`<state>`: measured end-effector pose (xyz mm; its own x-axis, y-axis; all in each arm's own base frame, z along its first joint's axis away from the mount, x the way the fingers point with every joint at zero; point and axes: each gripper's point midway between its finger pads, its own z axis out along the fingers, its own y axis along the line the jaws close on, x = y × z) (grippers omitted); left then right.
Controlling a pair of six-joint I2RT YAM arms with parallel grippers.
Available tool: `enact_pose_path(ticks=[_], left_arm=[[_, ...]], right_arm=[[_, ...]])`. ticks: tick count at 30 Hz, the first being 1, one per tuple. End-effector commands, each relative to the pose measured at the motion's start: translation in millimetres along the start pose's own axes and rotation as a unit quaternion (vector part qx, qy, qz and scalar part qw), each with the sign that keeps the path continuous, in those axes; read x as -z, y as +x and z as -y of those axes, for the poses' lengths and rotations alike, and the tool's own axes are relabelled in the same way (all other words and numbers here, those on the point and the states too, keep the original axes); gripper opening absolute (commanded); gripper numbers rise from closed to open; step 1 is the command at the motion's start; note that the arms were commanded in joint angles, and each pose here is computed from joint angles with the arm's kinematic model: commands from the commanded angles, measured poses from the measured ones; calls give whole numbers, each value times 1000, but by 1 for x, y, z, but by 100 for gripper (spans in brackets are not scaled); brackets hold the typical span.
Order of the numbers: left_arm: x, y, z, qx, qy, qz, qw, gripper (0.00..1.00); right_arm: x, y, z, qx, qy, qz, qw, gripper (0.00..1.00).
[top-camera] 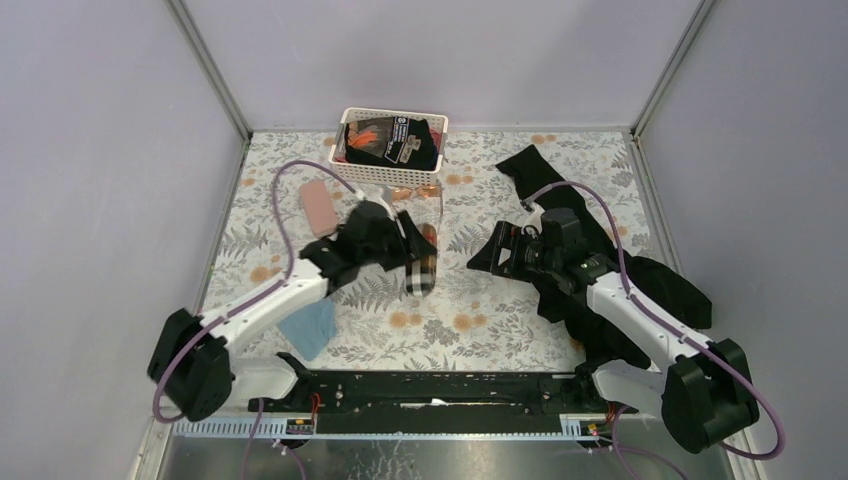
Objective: Organize the sunglasses
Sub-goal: Pick up the sunglasses case from the center of the board.
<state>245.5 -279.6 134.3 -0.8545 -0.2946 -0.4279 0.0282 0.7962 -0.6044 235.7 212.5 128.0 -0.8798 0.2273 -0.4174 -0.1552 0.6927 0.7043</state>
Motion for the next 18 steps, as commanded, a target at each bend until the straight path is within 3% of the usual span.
enact_pose_path(ticks=[1, 5, 8, 12, 18], left_arm=[[44, -30, 62, -5, 238, -3, 971, 0], [64, -39, 84, 1, 328, -15, 944, 0], [78, -44, 100, 16, 400, -28, 916, 0], [89, -50, 110, 41, 457, -22, 888, 0], [88, -57, 109, 87, 480, -8, 873, 0]], right_arm=[[24, -23, -72, 36, -164, 45, 985, 98], [41, -23, -105, 8, -282, 71, 957, 100], [60, -25, -125, -14, -377, 98, 921, 100], [67, -26, -132, -26, -422, 108, 900, 100], [65, -23, -145, -11, -437, 110, 893, 100]])
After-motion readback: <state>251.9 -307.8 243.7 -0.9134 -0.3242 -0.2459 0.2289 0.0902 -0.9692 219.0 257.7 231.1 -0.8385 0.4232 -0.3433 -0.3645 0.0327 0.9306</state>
